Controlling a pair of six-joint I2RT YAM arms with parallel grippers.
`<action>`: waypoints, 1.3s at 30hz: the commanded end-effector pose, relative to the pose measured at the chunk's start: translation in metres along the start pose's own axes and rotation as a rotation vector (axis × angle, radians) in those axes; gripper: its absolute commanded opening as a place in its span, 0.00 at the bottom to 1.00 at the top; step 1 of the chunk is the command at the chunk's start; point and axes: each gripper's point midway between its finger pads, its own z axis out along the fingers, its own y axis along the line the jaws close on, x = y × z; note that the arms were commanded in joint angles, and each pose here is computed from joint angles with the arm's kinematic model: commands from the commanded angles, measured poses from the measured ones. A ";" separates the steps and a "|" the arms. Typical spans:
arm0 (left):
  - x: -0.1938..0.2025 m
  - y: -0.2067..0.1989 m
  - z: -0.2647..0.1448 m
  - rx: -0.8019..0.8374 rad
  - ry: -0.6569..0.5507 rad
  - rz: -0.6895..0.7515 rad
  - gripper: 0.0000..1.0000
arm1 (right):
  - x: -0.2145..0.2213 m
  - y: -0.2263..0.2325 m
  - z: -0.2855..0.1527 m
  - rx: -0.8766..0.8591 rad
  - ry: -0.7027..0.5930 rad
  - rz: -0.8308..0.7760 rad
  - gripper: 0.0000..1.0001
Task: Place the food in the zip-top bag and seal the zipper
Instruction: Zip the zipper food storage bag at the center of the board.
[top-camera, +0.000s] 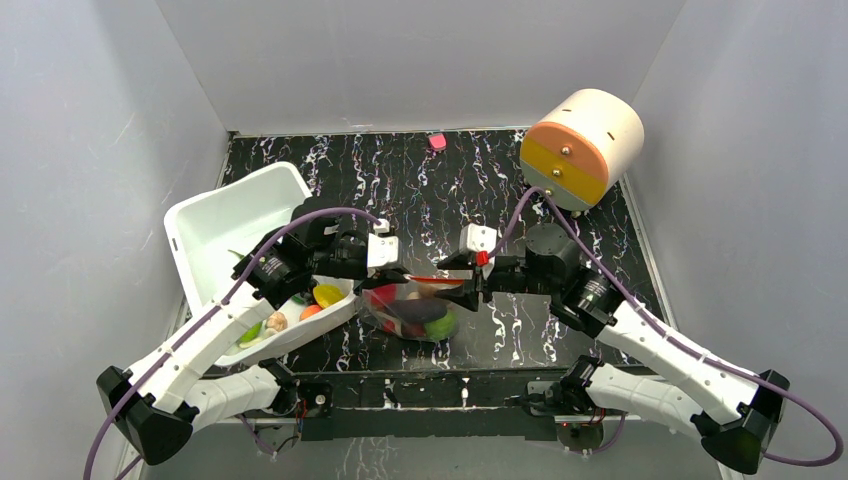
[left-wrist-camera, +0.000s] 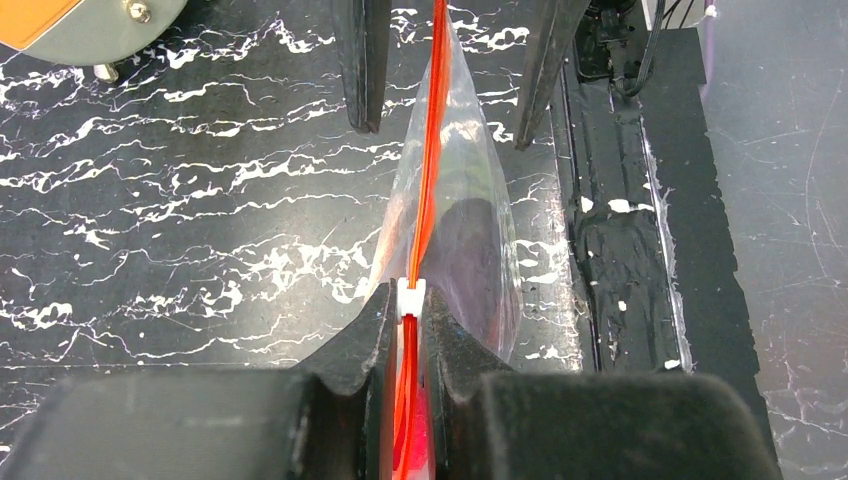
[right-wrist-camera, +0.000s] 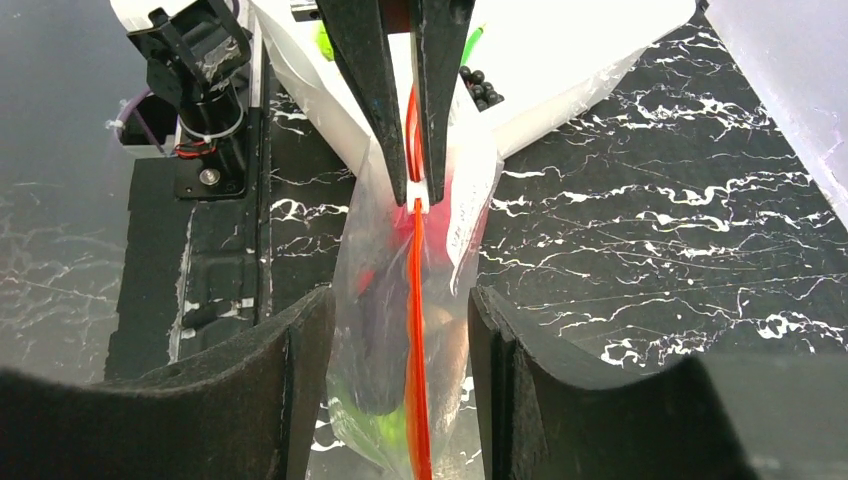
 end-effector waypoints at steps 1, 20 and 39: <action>-0.021 0.001 -0.004 0.008 -0.062 0.042 0.00 | -0.010 -0.001 0.003 -0.006 -0.057 -0.042 0.50; -0.031 -0.006 -0.015 -0.002 -0.085 0.053 0.00 | 0.005 -0.039 -0.005 0.221 0.023 -0.025 0.00; -0.025 -0.017 -0.033 -0.035 -0.040 0.067 0.00 | 0.010 -0.070 -0.051 0.522 0.070 0.036 0.00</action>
